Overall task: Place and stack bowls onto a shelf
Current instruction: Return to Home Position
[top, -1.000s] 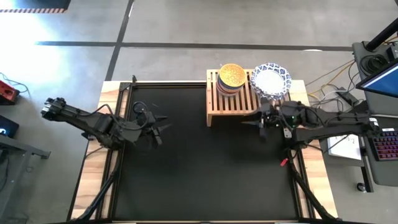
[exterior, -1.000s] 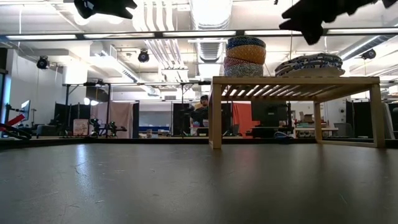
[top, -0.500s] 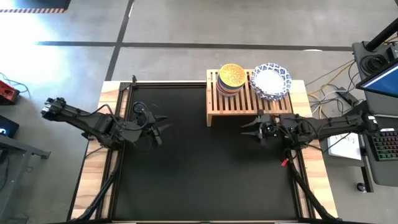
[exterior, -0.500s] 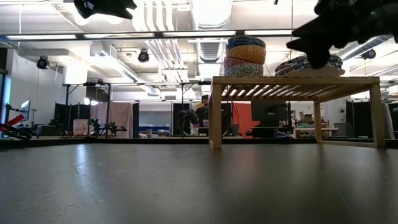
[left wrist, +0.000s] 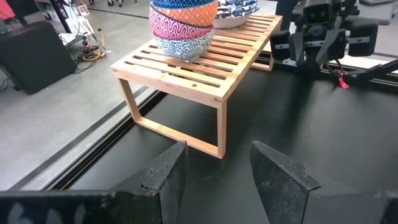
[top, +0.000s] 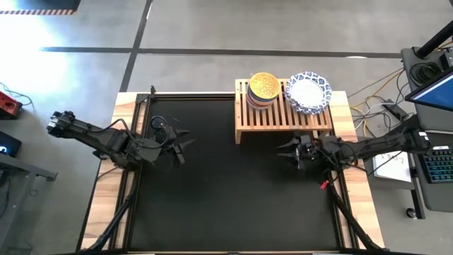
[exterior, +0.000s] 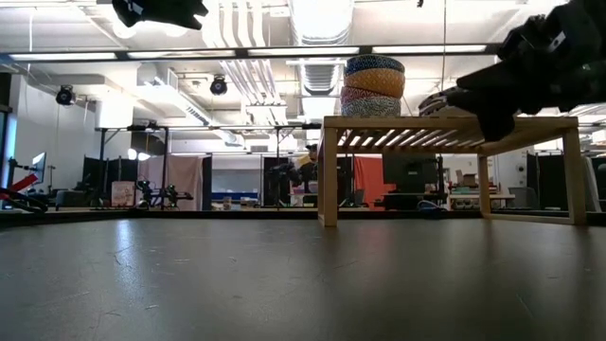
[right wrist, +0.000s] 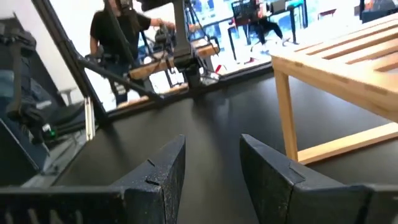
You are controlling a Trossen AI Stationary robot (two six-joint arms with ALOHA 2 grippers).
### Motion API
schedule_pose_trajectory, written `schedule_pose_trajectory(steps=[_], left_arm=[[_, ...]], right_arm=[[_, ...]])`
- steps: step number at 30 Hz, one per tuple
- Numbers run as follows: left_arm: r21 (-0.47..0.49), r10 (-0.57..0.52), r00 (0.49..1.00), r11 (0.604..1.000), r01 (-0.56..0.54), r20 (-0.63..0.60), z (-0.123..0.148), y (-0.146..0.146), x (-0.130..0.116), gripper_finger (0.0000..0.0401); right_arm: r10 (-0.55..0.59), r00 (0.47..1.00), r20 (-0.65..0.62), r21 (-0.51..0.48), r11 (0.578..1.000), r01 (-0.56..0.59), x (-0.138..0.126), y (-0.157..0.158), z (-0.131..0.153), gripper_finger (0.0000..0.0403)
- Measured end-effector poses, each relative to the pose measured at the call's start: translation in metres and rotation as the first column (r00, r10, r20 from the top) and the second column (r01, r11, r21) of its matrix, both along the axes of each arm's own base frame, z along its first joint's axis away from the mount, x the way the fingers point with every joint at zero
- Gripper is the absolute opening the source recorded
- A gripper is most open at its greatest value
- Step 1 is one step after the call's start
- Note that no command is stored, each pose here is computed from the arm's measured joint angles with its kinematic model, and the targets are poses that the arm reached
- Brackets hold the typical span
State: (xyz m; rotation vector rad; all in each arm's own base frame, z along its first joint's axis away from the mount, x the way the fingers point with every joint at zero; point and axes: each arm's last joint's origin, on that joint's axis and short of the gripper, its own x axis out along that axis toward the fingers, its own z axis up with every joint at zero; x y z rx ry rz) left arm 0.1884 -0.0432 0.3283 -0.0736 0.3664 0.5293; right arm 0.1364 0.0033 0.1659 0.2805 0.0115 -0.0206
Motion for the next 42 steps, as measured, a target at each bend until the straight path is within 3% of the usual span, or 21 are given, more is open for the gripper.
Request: schedule_pose_trajectory(steps=[4,9,29,35,42], left_arm=[[0.002,0.001,1.000,1.000,-0.001,-0.005,-0.002,0.000,0.000,0.0159],[0.004,0.001,1.000,1.000,-0.001,-0.011,-0.004,0.000,0.000,0.0159],[0.012,0.002,1.000,1.000,-0.001,-0.013,-0.004,0.000,0.000,0.0159],[0.025,-0.003,1.000,1.000,0.004,-0.021,-0.004,0.000,0.000,0.0159],[0.030,-0.006,1.000,1.000,0.007,-0.024,-0.003,0.000,0.000,0.0159]], right_arm=[[-0.002,1.000,0.010,-0.011,1.000,0.002,0.000,0.000,0.000,0.0141],[-0.002,1.000,0.003,-0.096,0.995,0.002,0.000,0.000,0.000,0.0141],[0.001,1.000,-0.001,-0.106,0.994,-0.002,-0.001,0.000,0.000,0.0141],[0.001,0.993,0.121,-0.101,0.995,0.011,-0.009,0.000,0.013,0.0141],[0.000,0.947,0.320,-0.090,0.995,0.031,-0.027,-0.001,0.033,0.0141]])
